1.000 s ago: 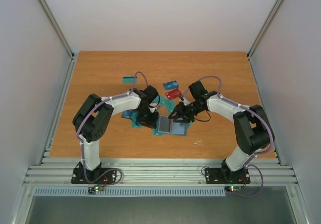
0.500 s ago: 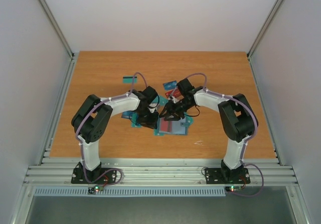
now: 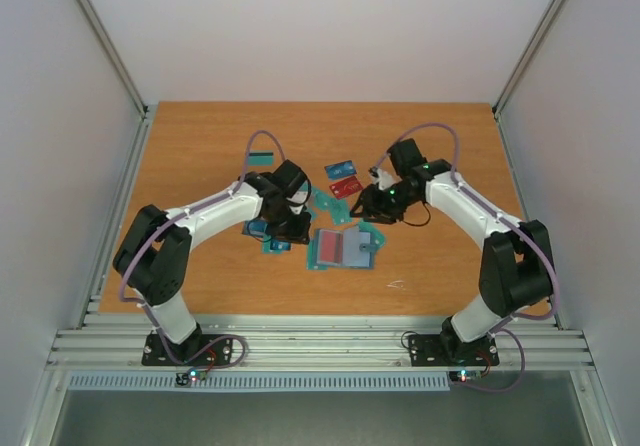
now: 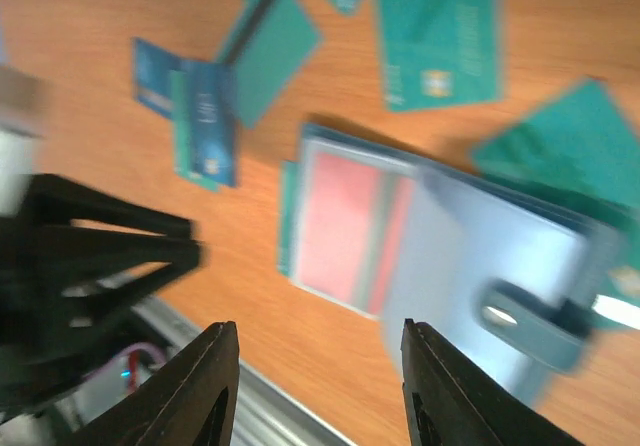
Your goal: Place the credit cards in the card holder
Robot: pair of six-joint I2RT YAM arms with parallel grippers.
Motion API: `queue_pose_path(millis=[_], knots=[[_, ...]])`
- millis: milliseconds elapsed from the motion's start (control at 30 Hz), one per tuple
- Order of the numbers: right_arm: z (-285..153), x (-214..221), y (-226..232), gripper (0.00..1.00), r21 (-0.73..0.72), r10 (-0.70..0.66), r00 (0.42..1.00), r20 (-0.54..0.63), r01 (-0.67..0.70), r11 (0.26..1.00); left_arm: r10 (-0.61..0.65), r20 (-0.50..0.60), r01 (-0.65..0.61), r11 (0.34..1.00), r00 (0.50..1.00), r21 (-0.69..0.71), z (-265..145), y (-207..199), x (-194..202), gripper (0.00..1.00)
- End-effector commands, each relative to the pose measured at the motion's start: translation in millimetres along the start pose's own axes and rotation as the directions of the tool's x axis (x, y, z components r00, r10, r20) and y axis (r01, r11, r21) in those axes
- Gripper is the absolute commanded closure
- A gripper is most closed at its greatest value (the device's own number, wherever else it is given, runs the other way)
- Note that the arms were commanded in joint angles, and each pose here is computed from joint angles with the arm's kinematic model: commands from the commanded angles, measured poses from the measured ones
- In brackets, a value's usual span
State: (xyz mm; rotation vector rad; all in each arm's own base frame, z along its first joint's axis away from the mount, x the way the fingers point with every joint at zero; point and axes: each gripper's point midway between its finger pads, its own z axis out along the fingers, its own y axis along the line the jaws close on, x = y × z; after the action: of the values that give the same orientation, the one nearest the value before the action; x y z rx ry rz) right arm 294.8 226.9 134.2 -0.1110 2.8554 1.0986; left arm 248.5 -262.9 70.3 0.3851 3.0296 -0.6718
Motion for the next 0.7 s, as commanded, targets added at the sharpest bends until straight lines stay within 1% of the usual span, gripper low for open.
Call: queue_pose_path(millis=[0,167,267,367,433,467,667], knots=[[-5,38,-66,0.53,0.255,0.033,0.997,-0.075,-0.013,0.967,0.098,0.030,-0.097,0.995,0.995,-0.005,-17,-18,-10,0.83],[-10,58,-99,0.50,0.397,0.051,0.996,-0.077,-0.016,0.918,0.148,0.016,-0.148,0.989,0.989,0.025,-8,-40,-22,0.83],[-7,64,-97,0.47,0.461,-0.016,0.993,-0.115,0.067,0.885,0.161,0.004,-0.161,0.986,0.987,0.040,1,-48,-30,0.83],[-2,62,-92,0.45,0.541,-0.097,0.980,-0.174,0.177,0.822,0.158,-0.021,-0.156,0.986,0.987,0.063,13,-52,-35,0.83],[1,61,-94,0.43,0.585,-0.115,0.972,-0.204,0.215,0.782,0.156,-0.034,-0.153,0.985,0.987,0.079,20,-55,-37,0.83],[2,60,-96,0.43,0.600,-0.118,0.970,-0.214,0.226,0.768,0.154,-0.044,-0.150,0.985,0.987,0.081,25,-54,-38,0.83],[18,54,-98,0.39,0.624,-0.128,0.958,-0.256,0.265,0.735,0.137,-0.088,-0.129,0.988,0.987,0.085,49,-47,-38,0.83]])
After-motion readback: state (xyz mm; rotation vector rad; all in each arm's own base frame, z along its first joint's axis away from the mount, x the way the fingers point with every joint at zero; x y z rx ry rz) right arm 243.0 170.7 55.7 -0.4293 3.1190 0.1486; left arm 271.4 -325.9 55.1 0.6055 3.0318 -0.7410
